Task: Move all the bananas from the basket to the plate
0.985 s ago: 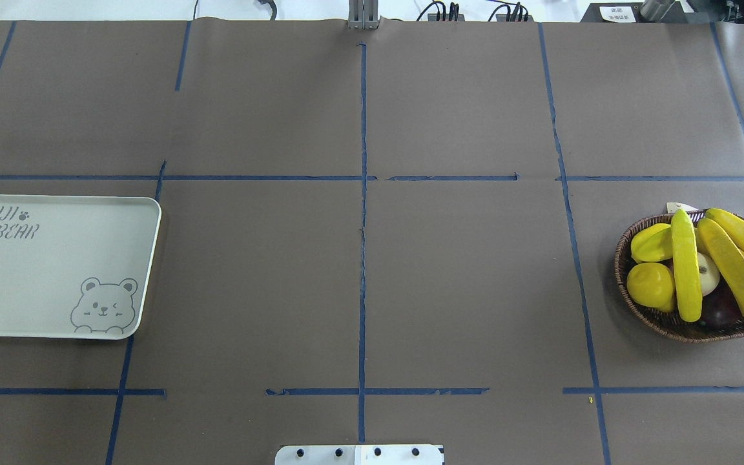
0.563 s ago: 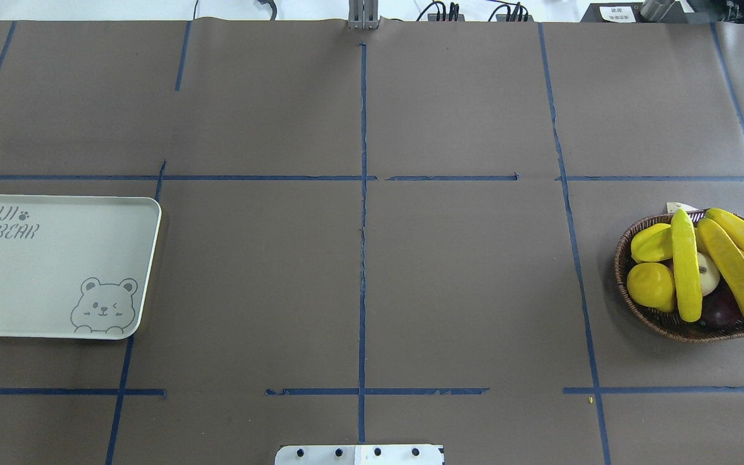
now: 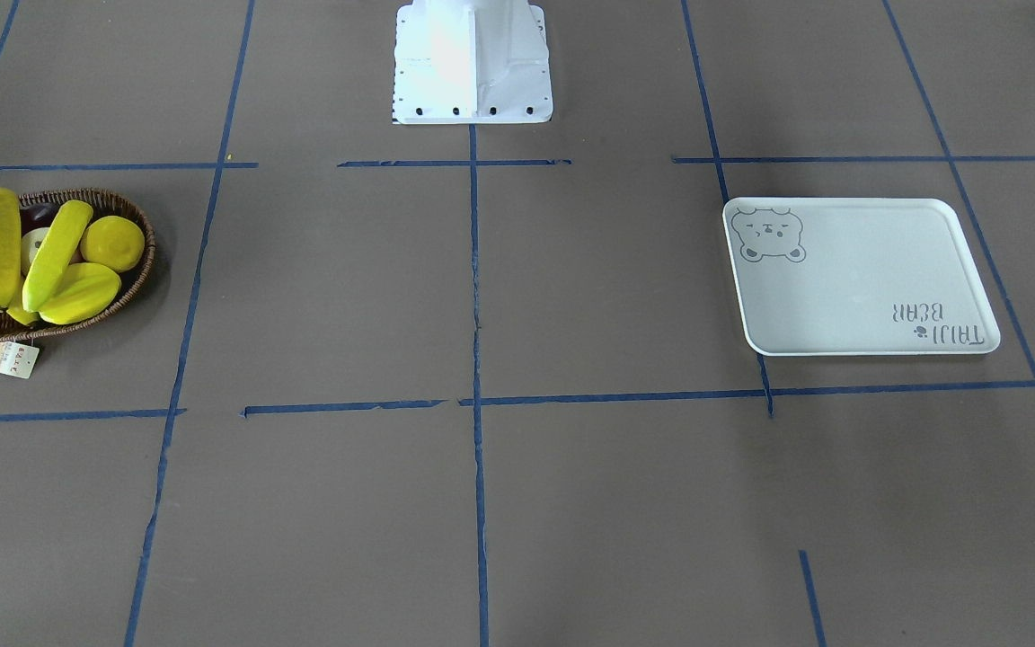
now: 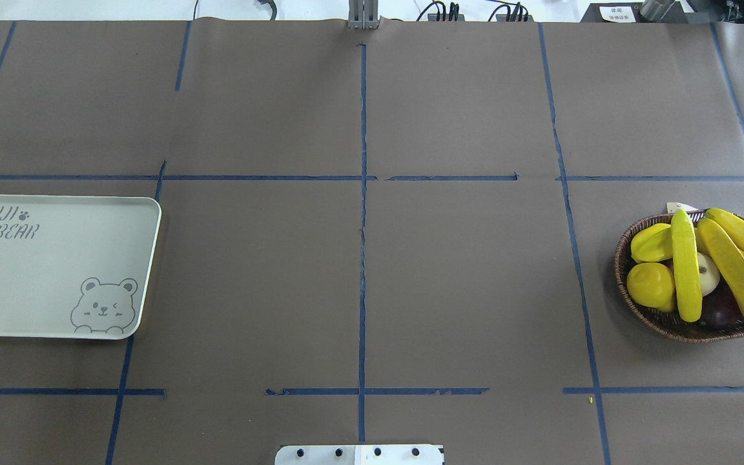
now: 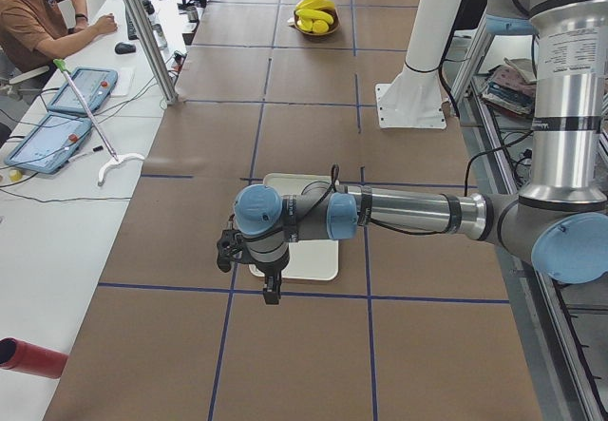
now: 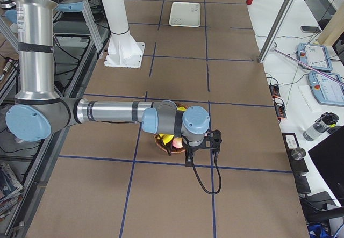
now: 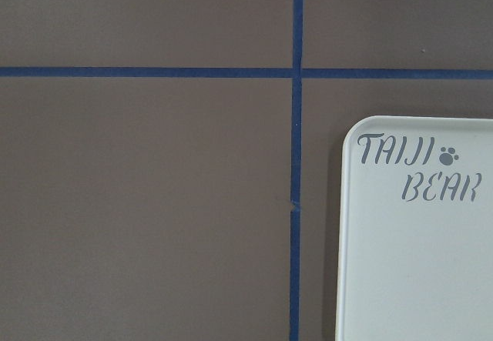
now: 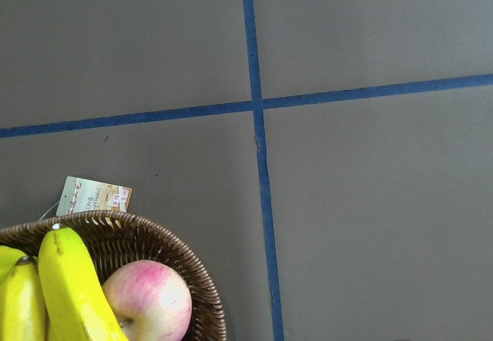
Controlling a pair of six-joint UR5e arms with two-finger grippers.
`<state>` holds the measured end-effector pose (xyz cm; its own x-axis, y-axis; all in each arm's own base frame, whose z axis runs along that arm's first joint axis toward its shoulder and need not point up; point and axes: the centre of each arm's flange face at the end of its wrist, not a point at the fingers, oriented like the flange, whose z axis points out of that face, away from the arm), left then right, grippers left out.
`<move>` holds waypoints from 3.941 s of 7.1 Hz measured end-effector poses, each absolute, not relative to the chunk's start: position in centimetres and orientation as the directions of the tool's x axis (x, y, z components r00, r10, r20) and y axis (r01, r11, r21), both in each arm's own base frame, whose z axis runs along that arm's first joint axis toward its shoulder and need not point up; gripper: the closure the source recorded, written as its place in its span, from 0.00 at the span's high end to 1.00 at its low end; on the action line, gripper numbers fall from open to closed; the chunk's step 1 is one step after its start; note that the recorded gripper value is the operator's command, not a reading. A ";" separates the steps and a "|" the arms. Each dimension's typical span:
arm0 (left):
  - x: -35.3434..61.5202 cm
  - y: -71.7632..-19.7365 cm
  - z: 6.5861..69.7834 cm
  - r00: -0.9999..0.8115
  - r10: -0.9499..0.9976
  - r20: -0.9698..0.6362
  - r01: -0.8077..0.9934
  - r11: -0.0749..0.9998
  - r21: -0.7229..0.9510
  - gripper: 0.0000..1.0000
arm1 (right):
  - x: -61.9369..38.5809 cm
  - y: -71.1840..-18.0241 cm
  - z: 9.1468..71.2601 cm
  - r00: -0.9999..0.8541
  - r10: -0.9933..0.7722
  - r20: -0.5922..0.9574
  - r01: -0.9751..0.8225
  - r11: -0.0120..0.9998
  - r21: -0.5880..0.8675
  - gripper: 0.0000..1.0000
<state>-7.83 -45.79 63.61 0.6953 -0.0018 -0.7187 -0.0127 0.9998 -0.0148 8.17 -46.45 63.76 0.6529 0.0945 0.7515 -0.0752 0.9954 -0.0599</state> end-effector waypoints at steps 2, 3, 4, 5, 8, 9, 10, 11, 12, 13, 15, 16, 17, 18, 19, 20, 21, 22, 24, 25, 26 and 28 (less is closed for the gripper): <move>-7.8 -45.8 63.5 0.695 0.001 -0.719 -0.013 1.000 -0.011 1.00 | 8.2 -46.6 63.4 0.654 0.089 0.752 -0.075 0.996 -0.052 1.00; -7.8 -45.9 63.5 0.695 0.002 -0.719 -0.013 1.000 -0.009 1.00 | 8.1 -46.8 63.2 0.654 0.085 0.752 -0.075 0.996 -0.047 1.00; -7.8 -46.0 63.3 0.695 0.006 -0.719 -0.013 1.000 -0.005 1.00 | 8.1 -46.9 62.9 0.654 0.079 0.752 -0.074 0.996 -0.041 1.00; -7.8 -46.1 63.0 0.695 0.013 -0.719 -0.014 1.000 0.004 1.00 | 8.1 -47.1 62.2 0.654 0.068 0.753 -0.073 0.997 -0.027 1.00; -7.1 -46.7 58.9 0.696 0.092 -0.712 -0.031 0.995 0.099 1.00 | 7.0 -48.3 58.4 0.655 -0.003 0.756 -0.051 0.998 0.048 1.00; -6.2 -46.9 57.3 0.694 0.133 -0.708 -0.050 0.989 0.138 1.00 | 5.8 -48.9 56.8 0.654 -0.043 0.755 -0.025 0.997 0.078 1.00; -5.3 -47.1 56.1 0.690 0.166 -0.704 -0.068 0.984 0.166 1.00 | 3.8 -49.1 55.8 0.651 -0.084 0.754 0.015 0.995 0.099 1.00; -4.7 -47.2 54.9 0.687 0.193 -0.700 -0.079 0.978 0.192 1.00 | 1.9 -49.0 54.4 0.645 -0.132 0.753 0.054 0.990 0.127 1.00; -4.2 -47.3 54.2 0.683 0.210 -0.700 -0.089 0.974 0.206 1.00 | 0.5 -48.6 52.7 0.640 -0.173 0.749 0.080 0.984 0.159 1.00; -3.2 -47.4 54.0 0.666 0.224 -0.712 -0.105 0.973 0.207 1.00 | -0.7 -48.0 50.9 0.647 -0.208 0.734 0.100 0.977 0.188 1.00; -1.6 -47.3 54.2 0.620 0.236 -0.748 -0.128 0.971 0.200 1.00 | -4.5 -45.9 48.3 0.696 -0.277 0.662 0.163 0.959 0.230 1.00; -1.4 -47.2 54.3 0.611 0.236 -0.756 -0.131 0.972 0.198 1.00 | -6.0 -44.1 47.7 0.711 -0.281 0.645 0.177 0.959 0.223 1.00; -1.4 -47.1 54.3 0.607 0.235 -0.760 -0.131 0.972 0.196 1.00 | -6.6 -42.4 47.3 0.725 -0.277 0.631 0.177 0.960 0.217 1.00; -1.4 -47.1 54.3 0.605 0.234 -0.761 -0.131 0.972 0.195 1.00 | -6.8 -40.8 47.4 0.736 -0.281 0.616 0.174 0.958 0.229 1.00; -1.3 -47.1 54.3 0.604 0.234 -0.762 -0.131 0.972 0.195 1.00 | -7.4 -39.2 47.9 0.744 -0.288 0.603 0.164 0.954 0.252 0.99; -1.3 -47.1 54.3 0.600 0.234 -0.765 -0.131 0.972 0.195 1.00 | -9.0 -38.0 48.4 0.753 -0.279 0.596 0.149 0.954 0.258 1.00; -1.3 -47.1 54.3 0.595 0.233 -0.769 -0.131 0.972 0.194 1.00 | -11.1 -37.3 48.6 0.762 -0.263 0.592 0.141 0.959 0.246 0.99; -1.2 -47.1 54.3 0.593 0.233 -0.771 -0.131 0.972 0.194 1.00 | -12.6 -36.9 48.7 0.774 -0.258 0.579 0.139 0.960 0.242 0.99; -1.2 -47.1 54.3 0.591 0.234 -0.772 -0.131 0.972 0.195 1.00 | -14.7 -36.5 49.3 0.794 -0.274 0.544 0.163 0.956 0.243 0.92; -1.2 -47.1 54.3 0.591 0.234 -0.772 -0.131 0.972 0.195 1.00 | -15.9 -36.2 50.0 0.804 -0.295 0.516 0.192 0.950 0.245 0.88; -1.2 -47.1 54.3 0.591 0.234 -0.772 -0.131 0.972 0.194 1.00 | -17.1 -35.9 50.8 0.813 -0.317 0.489 0.221 0.944 0.245 0.87; -1.2 -47.1 54.3 0.590 0.234 -0.773 -0.131 0.972 0.194 1.00 | -18.1 -35.6 52.1 0.820 -0.337 0.464 0.254 0.939 0.234 0.85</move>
<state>-1.20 -47.10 54.28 0.5898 0.2339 -0.7729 -0.1307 0.9722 0.1944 -18.09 -35.56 52.09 0.8196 -0.3367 0.4635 0.2535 0.9387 0.2335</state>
